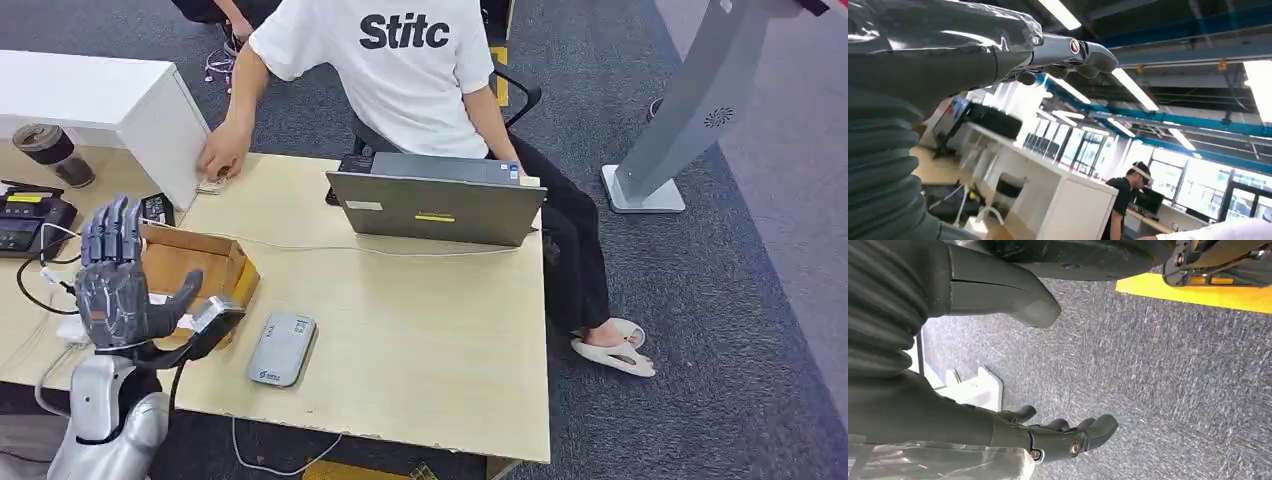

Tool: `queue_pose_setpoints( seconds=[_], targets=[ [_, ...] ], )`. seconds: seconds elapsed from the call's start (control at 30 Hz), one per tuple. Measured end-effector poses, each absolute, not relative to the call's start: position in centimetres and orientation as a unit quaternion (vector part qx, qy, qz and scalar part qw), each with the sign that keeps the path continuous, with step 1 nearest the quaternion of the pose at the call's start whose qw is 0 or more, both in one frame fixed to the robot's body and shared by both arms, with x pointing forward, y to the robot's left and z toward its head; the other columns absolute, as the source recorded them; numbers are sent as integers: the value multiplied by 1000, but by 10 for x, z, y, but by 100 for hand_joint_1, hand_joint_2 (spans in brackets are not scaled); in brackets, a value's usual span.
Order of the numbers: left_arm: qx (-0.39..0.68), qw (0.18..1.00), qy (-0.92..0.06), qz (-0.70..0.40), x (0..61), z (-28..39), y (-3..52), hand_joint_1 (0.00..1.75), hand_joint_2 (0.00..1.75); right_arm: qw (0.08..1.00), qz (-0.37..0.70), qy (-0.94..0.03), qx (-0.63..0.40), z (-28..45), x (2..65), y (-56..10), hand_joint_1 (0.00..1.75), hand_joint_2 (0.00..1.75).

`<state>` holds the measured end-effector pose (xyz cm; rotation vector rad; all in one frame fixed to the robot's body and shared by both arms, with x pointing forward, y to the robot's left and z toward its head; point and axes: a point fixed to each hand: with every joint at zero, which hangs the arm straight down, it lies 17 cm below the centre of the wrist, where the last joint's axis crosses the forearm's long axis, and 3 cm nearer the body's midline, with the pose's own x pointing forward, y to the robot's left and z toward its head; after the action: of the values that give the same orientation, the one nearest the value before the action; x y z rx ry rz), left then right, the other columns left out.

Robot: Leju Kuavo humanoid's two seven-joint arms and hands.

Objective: Pass the card to the sensor for recognition and then transmit it.

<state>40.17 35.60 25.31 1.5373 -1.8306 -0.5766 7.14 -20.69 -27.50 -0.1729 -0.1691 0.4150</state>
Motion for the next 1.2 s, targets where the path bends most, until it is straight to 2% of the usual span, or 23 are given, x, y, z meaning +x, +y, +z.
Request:
queue_pose_setpoints(
  seconds=[0.17,0.53,1.2],
  targets=[
    [565,344,-728,-181,352,251,358,0,175,973,197,-84,-89,-275,72,-208,0,175],
    [597,365,-702,-133,293,250,387,0,175,974,189,-88,-94,-275,73,-210,0,175],
    [650,387,-648,-89,244,247,442,0,175,976,175,-88,-93,-275,73,-210,0,175]
  ],
)
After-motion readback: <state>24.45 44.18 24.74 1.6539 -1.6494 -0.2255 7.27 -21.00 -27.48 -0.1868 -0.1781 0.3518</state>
